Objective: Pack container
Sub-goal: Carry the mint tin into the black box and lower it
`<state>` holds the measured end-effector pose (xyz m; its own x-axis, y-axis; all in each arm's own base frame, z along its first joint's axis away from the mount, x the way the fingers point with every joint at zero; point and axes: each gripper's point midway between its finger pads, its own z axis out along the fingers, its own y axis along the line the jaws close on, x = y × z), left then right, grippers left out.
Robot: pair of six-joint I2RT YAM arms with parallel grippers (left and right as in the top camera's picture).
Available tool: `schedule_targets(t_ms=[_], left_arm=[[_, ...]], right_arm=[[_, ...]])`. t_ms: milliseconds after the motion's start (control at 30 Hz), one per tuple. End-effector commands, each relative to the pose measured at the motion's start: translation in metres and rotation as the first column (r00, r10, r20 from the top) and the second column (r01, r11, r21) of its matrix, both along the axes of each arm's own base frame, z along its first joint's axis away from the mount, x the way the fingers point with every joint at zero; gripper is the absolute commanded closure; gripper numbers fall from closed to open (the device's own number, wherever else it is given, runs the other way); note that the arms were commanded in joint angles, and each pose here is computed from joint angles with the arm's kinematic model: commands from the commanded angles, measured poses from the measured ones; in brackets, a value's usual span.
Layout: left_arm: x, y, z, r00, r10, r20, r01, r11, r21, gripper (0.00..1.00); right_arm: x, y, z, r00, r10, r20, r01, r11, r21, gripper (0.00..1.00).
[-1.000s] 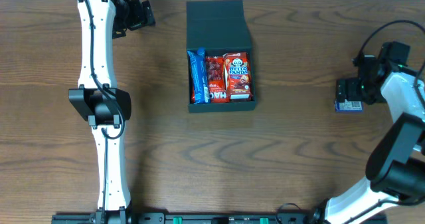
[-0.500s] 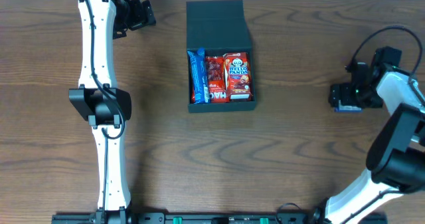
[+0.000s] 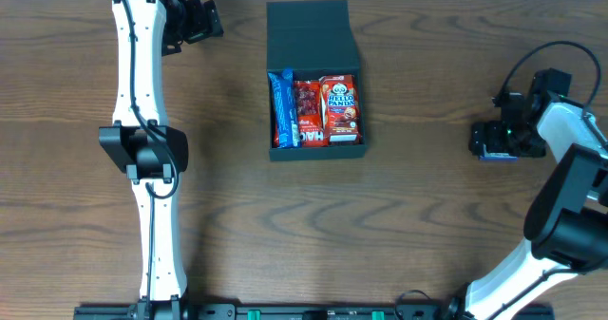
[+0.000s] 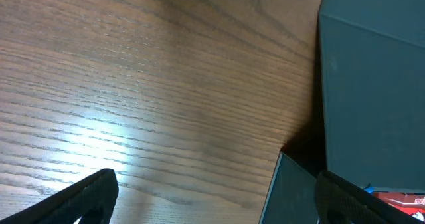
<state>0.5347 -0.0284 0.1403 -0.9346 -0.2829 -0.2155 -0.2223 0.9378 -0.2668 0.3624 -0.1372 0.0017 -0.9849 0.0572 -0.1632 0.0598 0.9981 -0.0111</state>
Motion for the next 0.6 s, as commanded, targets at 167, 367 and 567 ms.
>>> schedule_targets(t_ms=[167, 367, 567], left_arm=[[0.0011, 0.001, 0.0106, 1.0, 0.012, 0.026, -0.012, 1.0, 0.006, 0.05], [0.0019, 0.001, 0.0109, 0.999, 0.012, 0.029, -0.012, 1.0, 0.006, 0.05], [0.0017, 0.0004, 0.011, 1.0, 0.012, 0.028, -0.012, 1.0, 0.003, 0.05]], right_arm=[[-0.0074, 0.0025, -0.0132, 0.999, -0.015, -0.05, 0.015, 1.0, 0.006, 0.01], [-0.0098, -0.0007, -0.0133, 0.998, -0.019, -0.062, 0.018, 1.0, -0.013, 0.09], [-0.0098, -0.0007, -0.0133, 0.998, -0.026, -0.061, 0.025, 1.0, -0.013, 0.2]])
